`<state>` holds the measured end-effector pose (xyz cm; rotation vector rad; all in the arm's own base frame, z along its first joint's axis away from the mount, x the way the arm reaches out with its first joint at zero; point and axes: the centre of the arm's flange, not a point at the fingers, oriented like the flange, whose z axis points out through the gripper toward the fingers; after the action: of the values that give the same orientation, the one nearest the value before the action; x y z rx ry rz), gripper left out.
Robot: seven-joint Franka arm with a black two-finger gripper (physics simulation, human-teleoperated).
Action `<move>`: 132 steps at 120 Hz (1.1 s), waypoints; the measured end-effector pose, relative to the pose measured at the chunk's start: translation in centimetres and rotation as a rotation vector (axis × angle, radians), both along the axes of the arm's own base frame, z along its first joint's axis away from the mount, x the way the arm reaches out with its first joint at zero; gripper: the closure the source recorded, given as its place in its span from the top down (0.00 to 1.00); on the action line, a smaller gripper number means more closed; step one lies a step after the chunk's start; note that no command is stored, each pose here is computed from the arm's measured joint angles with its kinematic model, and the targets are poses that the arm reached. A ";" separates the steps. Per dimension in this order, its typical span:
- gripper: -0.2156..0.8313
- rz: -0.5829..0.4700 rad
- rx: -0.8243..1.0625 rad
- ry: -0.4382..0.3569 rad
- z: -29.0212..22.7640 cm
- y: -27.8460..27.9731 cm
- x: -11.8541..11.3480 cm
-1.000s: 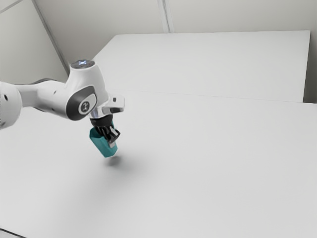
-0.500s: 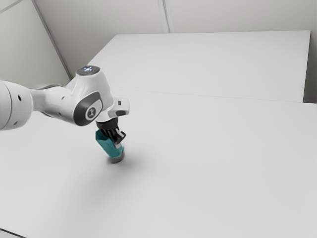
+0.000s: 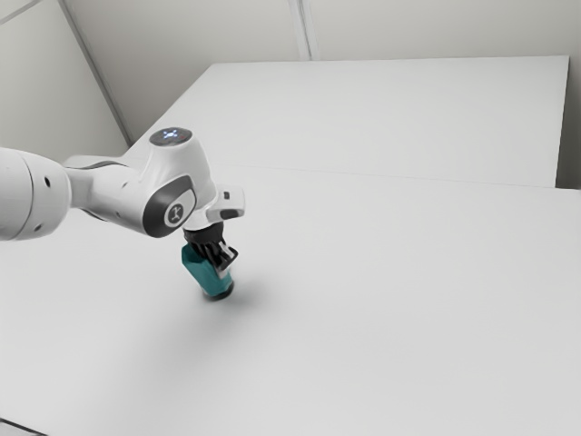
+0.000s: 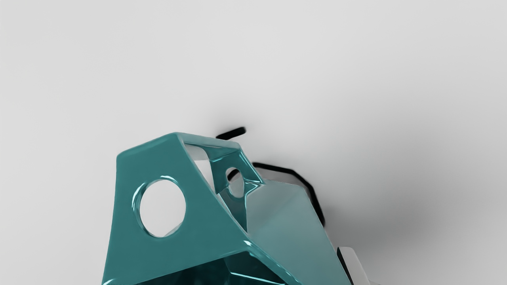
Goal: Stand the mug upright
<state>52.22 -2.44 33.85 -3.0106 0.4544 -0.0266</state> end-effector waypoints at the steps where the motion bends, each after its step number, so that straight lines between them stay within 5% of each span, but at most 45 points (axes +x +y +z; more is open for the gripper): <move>1: 0.05 0.001 0.000 0.000 0.0 0.0 0.0; 34: 0.06 0.022 -0.002 0.004 -0.3 0.7 -0.2; 132: 0.39 0.001 -0.027 -0.063 4.1 0.3 -0.5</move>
<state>51.71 -2.16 38.00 -3.0263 0.4502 -0.1279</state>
